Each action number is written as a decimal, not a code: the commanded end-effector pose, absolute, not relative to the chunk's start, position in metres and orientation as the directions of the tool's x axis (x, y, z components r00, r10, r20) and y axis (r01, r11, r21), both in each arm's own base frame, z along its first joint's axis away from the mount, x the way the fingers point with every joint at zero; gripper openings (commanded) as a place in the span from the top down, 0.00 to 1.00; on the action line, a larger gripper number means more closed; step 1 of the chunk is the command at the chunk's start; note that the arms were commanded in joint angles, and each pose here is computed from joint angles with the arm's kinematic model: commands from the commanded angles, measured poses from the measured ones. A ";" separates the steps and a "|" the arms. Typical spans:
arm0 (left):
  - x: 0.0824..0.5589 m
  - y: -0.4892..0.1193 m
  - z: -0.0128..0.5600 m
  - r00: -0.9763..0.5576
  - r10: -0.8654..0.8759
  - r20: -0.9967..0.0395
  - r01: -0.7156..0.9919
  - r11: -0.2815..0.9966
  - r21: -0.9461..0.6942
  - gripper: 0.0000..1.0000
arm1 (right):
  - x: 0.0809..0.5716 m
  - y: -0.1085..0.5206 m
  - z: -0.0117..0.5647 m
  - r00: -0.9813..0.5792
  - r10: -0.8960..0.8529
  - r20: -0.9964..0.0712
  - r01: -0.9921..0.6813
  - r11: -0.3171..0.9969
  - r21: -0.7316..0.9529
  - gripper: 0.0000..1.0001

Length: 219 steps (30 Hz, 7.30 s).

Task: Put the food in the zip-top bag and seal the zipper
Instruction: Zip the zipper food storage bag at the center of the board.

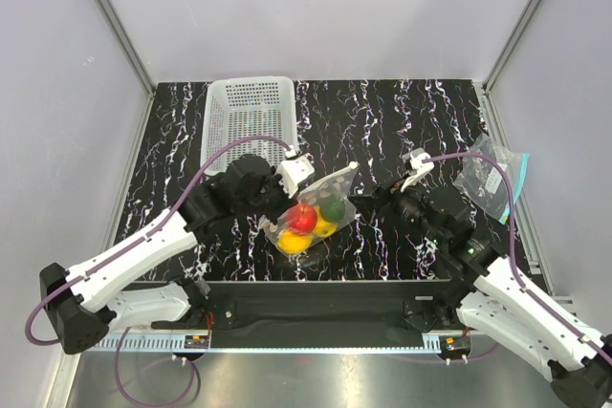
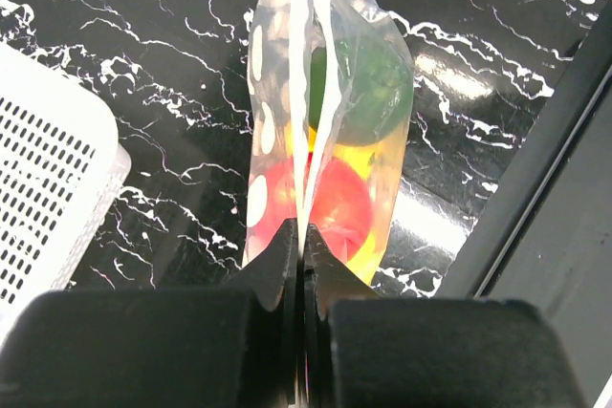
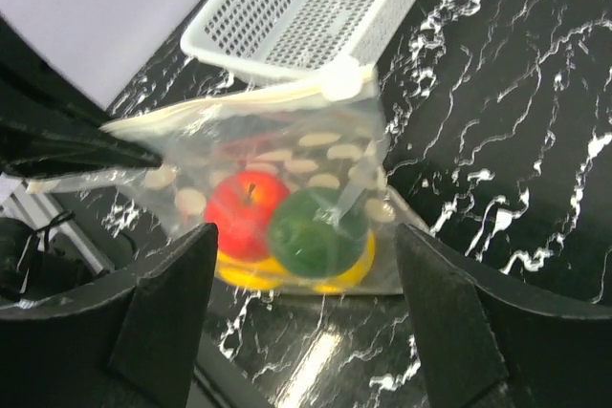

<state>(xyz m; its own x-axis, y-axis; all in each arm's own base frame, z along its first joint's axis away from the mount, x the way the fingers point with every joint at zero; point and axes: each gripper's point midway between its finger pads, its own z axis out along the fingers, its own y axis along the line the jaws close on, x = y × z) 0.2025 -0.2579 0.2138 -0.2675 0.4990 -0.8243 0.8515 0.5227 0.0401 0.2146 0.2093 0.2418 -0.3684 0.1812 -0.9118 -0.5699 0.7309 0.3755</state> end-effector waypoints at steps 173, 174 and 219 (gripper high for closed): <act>0.197 -0.325 0.318 -0.151 0.432 -0.889 0.973 0.222 -0.058 1.00 | 0.214 0.221 0.288 -0.027 0.200 -0.979 -0.910 0.401 0.107 0.20; 0.195 -0.325 0.320 -0.150 0.427 -0.892 0.975 0.215 -0.061 1.00 | 0.214 0.223 0.285 -0.039 0.195 -0.980 -0.915 0.386 0.113 0.19; 0.185 -0.271 0.276 -0.245 0.502 -0.829 0.924 0.381 -0.042 1.00 | 0.296 0.094 0.275 -0.030 0.450 -0.892 -0.261 0.858 0.442 1.00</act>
